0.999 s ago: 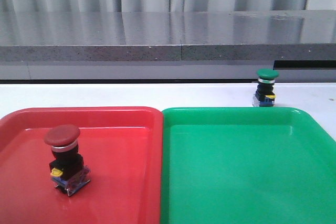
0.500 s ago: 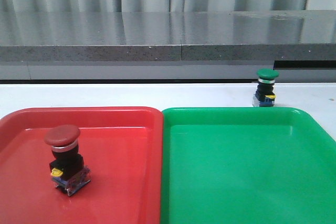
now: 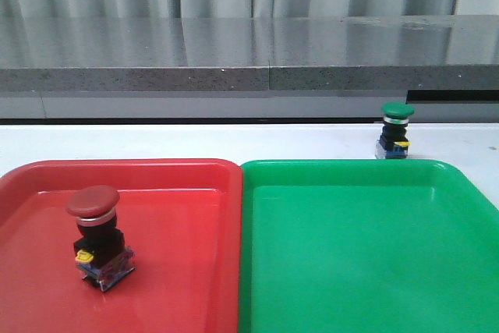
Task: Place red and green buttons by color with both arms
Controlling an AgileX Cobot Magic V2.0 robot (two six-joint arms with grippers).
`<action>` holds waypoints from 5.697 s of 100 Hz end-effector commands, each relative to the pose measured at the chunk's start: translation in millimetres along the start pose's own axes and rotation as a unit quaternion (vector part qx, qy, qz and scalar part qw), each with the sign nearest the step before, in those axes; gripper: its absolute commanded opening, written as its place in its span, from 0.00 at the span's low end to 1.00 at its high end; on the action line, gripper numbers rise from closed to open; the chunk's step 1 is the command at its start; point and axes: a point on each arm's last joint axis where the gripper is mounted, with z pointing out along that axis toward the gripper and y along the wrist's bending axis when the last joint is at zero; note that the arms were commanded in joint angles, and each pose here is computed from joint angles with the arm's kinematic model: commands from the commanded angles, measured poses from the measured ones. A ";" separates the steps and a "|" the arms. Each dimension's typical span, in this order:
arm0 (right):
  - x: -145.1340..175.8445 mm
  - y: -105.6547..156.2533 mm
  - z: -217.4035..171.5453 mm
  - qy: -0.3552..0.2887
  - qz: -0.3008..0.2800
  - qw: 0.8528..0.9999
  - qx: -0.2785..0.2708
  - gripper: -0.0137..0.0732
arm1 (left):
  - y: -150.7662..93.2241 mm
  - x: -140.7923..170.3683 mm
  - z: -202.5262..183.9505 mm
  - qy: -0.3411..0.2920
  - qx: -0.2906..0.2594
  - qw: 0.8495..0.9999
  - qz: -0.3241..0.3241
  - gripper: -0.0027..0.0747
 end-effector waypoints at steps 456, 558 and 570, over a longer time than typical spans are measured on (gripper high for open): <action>-11.6 97.5 389.8 0.602 0.005 0.797 -0.054 0.37 | 11.4 71.5 -16.2 -0.186 -0.048 0.981 -0.026 0.01; -72.4 178.2 252.1 0.569 0.017 0.811 -0.138 0.37 | 11.4 71.5 -16.2 -0.186 -0.048 0.981 -0.026 0.01; -49.8 185.9 234.7 0.584 0.018 0.800 -0.140 0.37 | 11.4 71.5 -16.2 -0.186 -0.048 0.981 -0.026 0.01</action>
